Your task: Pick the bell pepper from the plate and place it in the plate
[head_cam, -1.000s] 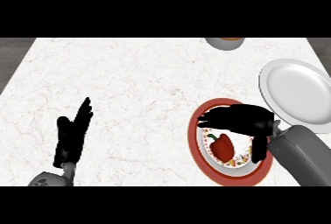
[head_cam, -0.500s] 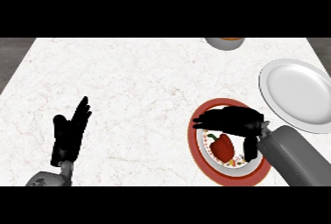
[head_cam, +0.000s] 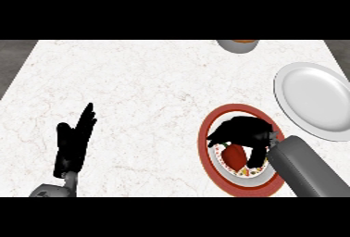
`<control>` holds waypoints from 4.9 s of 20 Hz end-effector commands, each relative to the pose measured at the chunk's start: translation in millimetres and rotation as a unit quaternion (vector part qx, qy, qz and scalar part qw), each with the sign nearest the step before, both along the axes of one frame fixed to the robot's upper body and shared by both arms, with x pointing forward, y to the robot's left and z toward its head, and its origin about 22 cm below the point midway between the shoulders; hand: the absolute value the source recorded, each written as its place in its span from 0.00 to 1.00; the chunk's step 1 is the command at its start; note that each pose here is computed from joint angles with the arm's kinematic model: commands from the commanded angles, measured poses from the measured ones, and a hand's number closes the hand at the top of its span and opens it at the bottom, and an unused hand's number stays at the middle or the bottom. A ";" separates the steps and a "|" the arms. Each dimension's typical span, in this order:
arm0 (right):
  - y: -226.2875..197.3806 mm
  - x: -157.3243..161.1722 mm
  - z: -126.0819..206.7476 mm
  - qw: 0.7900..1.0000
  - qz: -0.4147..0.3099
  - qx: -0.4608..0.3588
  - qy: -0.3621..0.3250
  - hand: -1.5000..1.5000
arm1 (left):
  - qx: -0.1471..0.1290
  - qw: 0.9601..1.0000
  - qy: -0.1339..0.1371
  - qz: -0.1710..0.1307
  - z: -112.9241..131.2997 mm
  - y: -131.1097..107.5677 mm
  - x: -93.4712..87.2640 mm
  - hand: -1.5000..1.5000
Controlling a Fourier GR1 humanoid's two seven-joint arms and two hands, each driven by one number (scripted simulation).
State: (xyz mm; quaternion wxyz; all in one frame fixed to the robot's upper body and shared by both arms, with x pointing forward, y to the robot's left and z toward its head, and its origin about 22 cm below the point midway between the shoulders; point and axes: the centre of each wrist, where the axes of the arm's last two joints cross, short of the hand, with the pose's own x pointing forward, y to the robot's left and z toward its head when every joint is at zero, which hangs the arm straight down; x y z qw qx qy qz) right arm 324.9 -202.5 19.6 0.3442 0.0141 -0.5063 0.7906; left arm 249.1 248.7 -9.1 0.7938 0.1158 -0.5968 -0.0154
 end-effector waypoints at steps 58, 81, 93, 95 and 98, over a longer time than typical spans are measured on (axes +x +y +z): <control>-228.3 50.6 49.2 0.649 -0.728 0.065 -0.211 1.00 | -0.003 1.000 -0.009 -0.010 7.0 -1.7 11.0 0.50; -295.8 8.4 49.8 0.580 -0.663 0.465 -0.093 0.00 | -0.007 1.000 -0.001 -0.015 2.0 -4.1 -8.8 0.50; -308.8 -15.7 28.0 0.600 -0.631 0.485 -0.083 0.00 | -0.002 1.000 -0.006 -0.013 11.5 -7.9 -15.4 0.50; -297.4 -5.8 25.8 0.599 -0.623 0.495 -0.089 0.00 | -0.002 1.000 -0.007 -0.008 2.9 0.0 8.9 0.50; -302.3 -12.1 24.0 0.610 -0.629 0.473 -0.096 0.00 | -0.005 1.000 0.000 -0.019 -1.0 -2.4 2.9 0.50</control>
